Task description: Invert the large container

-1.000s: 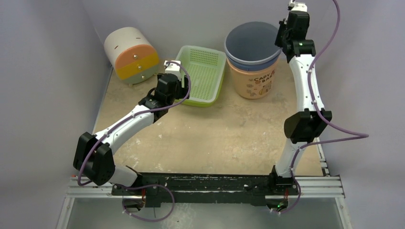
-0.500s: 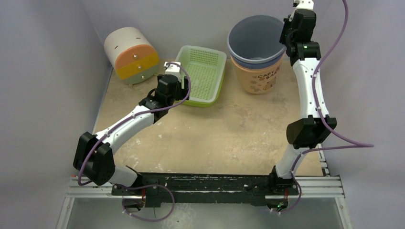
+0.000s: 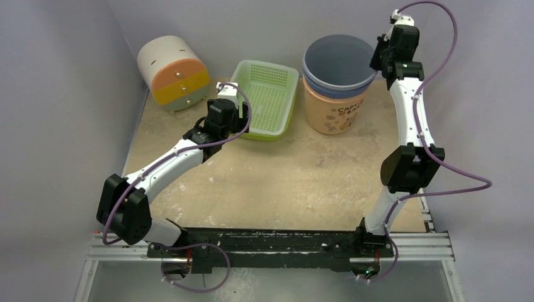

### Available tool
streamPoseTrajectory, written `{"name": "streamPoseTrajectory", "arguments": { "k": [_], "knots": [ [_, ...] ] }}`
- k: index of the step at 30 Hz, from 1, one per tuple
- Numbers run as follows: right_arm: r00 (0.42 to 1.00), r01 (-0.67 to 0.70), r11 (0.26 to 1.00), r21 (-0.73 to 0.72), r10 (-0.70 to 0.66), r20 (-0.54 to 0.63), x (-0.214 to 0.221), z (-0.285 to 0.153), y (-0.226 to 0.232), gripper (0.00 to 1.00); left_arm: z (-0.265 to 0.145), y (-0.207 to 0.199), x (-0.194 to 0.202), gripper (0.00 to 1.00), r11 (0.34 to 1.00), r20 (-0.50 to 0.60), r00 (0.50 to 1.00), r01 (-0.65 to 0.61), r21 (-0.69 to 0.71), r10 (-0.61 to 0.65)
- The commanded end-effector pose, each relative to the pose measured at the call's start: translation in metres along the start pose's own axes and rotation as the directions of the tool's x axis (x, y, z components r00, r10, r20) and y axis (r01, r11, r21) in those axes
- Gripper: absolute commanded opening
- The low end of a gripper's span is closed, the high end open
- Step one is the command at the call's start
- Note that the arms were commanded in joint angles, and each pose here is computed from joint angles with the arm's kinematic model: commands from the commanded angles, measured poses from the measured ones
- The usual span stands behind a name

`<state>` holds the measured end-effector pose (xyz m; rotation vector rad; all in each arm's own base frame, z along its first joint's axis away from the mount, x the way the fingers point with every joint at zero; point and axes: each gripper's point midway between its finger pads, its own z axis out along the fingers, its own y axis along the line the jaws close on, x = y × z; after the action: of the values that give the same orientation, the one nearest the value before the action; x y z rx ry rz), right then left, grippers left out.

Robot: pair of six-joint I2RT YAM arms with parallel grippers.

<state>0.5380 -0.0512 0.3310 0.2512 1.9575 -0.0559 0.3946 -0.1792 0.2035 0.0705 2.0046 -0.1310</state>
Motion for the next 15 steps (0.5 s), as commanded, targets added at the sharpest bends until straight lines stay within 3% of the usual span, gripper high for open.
{"name": "streamPoseTrajectory", "arguments": {
  "k": [1,6,9,15],
  "knots": [
    [0.964,-0.089,0.991,-0.102,0.111,0.243,-0.0746,-0.0307,0.0204,0.09,-0.0028,0.0001,-0.0069,0.78,1.0,0.029,1.0,0.006,-0.006,-0.006],
    [0.971,-0.073,0.993,-0.093,0.092,0.219,-0.0702,-0.0266,0.0194,0.31,0.001,-0.0016,-0.0043,0.78,1.0,0.022,1.0,0.004,-0.003,-0.004],
    [0.975,-0.06,0.995,-0.085,0.077,0.208,-0.0696,-0.0248,0.0182,0.39,0.003,-0.0029,-0.0026,0.78,1.0,0.016,1.0,0.004,0.0,-0.004],
    [0.977,-0.054,0.995,-0.079,0.069,0.201,-0.0671,-0.0246,0.0171,0.4,0.0042,-0.0021,-0.001,0.78,1.0,0.012,1.0,0.0,-0.005,0.0]
  ]
}}
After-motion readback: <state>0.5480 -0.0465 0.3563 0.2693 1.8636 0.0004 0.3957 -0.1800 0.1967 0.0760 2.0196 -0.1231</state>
